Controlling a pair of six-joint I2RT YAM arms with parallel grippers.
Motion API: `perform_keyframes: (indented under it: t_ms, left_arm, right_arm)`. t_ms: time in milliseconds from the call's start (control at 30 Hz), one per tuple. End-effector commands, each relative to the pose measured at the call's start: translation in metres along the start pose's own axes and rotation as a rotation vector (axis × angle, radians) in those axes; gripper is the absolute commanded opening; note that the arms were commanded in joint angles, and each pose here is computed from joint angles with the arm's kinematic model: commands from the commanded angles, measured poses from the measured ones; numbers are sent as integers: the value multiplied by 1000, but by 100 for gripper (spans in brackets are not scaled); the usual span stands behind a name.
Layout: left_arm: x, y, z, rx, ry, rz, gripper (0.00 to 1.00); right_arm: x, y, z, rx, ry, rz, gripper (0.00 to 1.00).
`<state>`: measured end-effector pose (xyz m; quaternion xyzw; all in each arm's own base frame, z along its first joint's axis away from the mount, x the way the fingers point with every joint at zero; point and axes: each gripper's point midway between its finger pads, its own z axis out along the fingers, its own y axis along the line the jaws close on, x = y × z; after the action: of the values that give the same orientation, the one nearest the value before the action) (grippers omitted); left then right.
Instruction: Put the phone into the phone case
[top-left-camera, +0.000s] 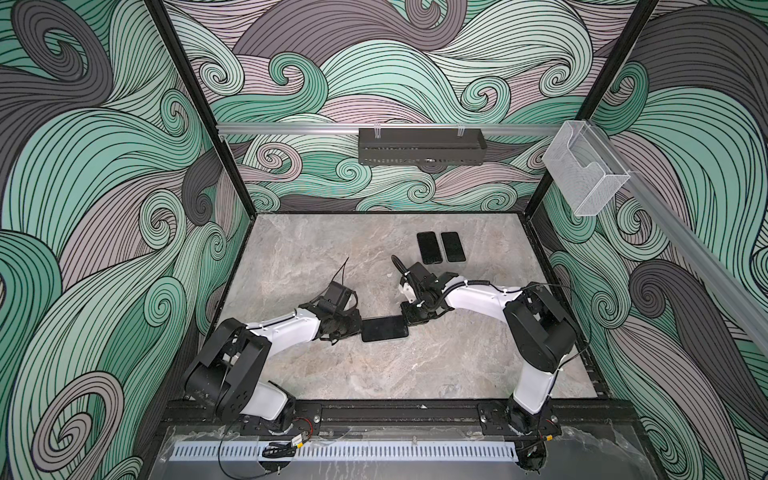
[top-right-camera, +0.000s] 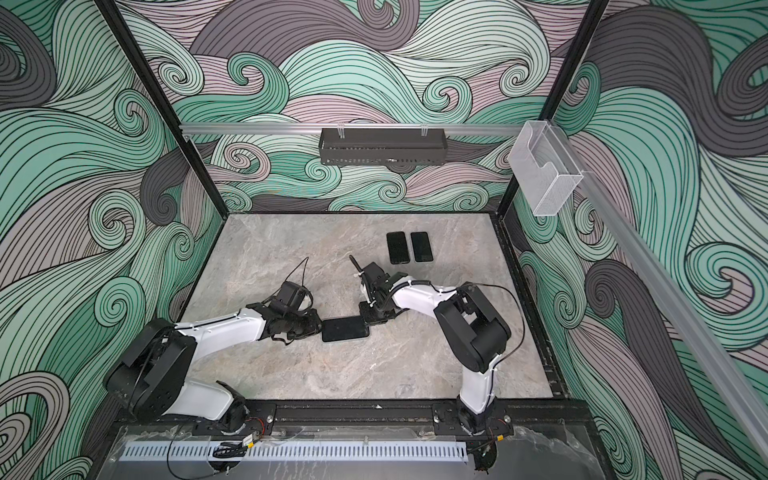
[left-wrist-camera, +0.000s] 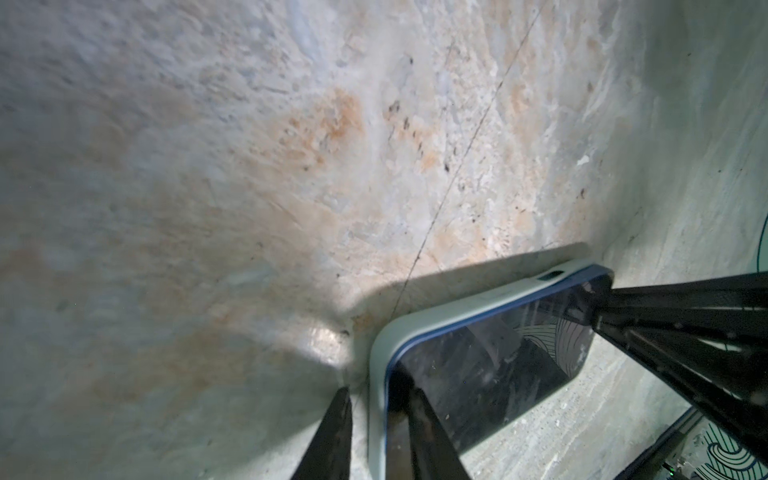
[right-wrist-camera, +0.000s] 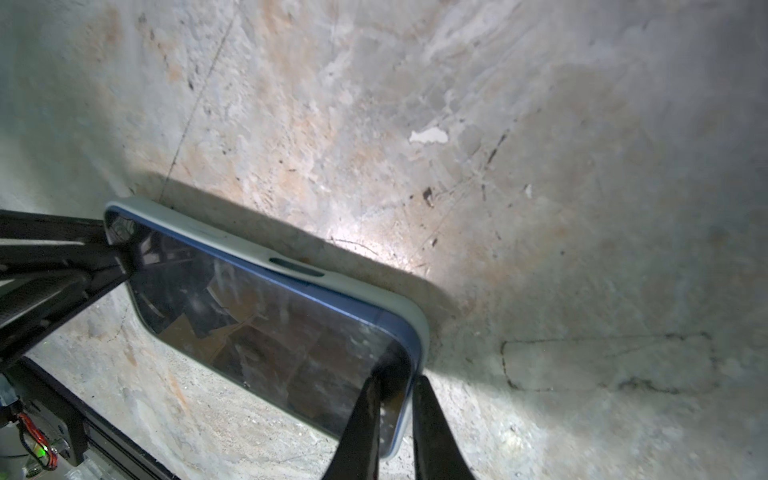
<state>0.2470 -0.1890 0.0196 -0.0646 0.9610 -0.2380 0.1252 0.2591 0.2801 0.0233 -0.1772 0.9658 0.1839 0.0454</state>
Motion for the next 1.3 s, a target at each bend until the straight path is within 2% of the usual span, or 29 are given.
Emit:
perform_keyframes:
  t_ms: [0,233,733,1267]
  left_arm:
    - [-6,-3,2,-11,-3,15,24]
    - [-7,-4,4,-8,2,10,19]
    - [-6,-3,6,-13,8,8,18]
    - [-8,-6,8,-6,13,11,15]
  right_arm:
    - [-6,0,5,-15,-4,4,16]
    - [-11,1,4,-30,-9,9,15]
    - [-9,1,16,-44,21,19,15]
    - [26,-16,53,30,137,34,10]
